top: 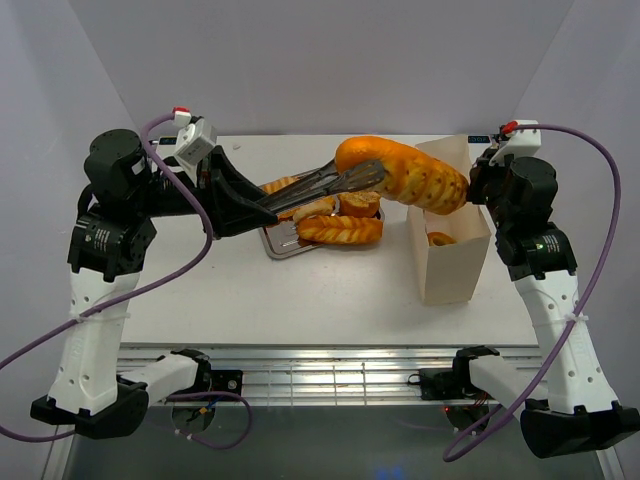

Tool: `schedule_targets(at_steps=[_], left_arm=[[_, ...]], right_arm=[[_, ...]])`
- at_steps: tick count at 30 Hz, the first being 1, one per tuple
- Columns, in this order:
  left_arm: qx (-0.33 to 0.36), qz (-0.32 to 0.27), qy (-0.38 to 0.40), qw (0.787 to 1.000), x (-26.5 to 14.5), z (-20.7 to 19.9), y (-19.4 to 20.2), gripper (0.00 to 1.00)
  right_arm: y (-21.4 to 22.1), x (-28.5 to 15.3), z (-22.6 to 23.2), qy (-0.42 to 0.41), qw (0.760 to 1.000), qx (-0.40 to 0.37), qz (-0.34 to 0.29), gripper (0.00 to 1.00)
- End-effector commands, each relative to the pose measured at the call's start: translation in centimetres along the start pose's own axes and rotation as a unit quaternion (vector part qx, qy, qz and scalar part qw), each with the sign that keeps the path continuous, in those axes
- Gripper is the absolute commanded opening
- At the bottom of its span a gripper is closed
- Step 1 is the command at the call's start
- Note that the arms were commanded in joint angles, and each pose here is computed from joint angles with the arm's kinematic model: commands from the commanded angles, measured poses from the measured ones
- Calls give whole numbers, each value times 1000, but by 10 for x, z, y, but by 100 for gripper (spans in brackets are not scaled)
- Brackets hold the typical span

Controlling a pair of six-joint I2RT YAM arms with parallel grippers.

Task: Place the fake bread into the paper bag
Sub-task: Place the fake bread in the paper bag.

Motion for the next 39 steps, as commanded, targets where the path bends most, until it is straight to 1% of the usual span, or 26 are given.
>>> schedule_targets(at_steps=[1, 8, 10, 15, 20, 23, 31, 35, 36, 38, 39], left_arm=[[55, 1, 72, 996, -1, -21, 1, 0], [53, 4, 104, 993, -3, -34, 6, 0], [56, 2, 97, 994, -4, -35, 7, 0], [44, 3, 73, 996, -3, -29, 10, 0], [36, 5, 29, 999, -3, -17, 13, 0], [37, 8, 38, 999, -2, -18, 12, 0], [20, 21, 40, 999, 10, 10, 13, 0], [41, 22, 31, 998, 11, 15, 5, 0], [53, 18, 37, 998, 11, 11, -3, 0], [49, 20, 60, 997, 15, 14, -7, 0], [61, 17, 64, 996, 15, 12, -14, 0]], right_arm=[[-10, 2, 1, -3, 1000, -3, -25, 8], [-11, 1, -1, 3, 1000, 2, -28, 8], [-13, 1, -2, 6, 999, 6, -32, 8], [-14, -2, -7, 23, 999, 15, -35, 8], [-12, -7, -13, 44, 998, 29, -42, 8], [-16, -9, -12, 39, 997, 32, -51, 8], [-18, -8, -8, 28, 998, 39, -50, 8], [-17, -8, -9, 33, 997, 41, -50, 8], [-18, -8, -9, 33, 997, 41, -51, 8], [-17, -7, -8, 30, 998, 41, -48, 8], [-16, -5, -7, 30, 998, 43, -46, 8]])
Point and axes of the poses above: each gripper's point midway between its finger pads, its own x axis out along the fingers, its own z axis along the line the jaws close on, y = z × x, the point moved 3 cm from there along -x, back along the fingers, and after that the axes turned 1 degree about -x, right-handed, at the moved point
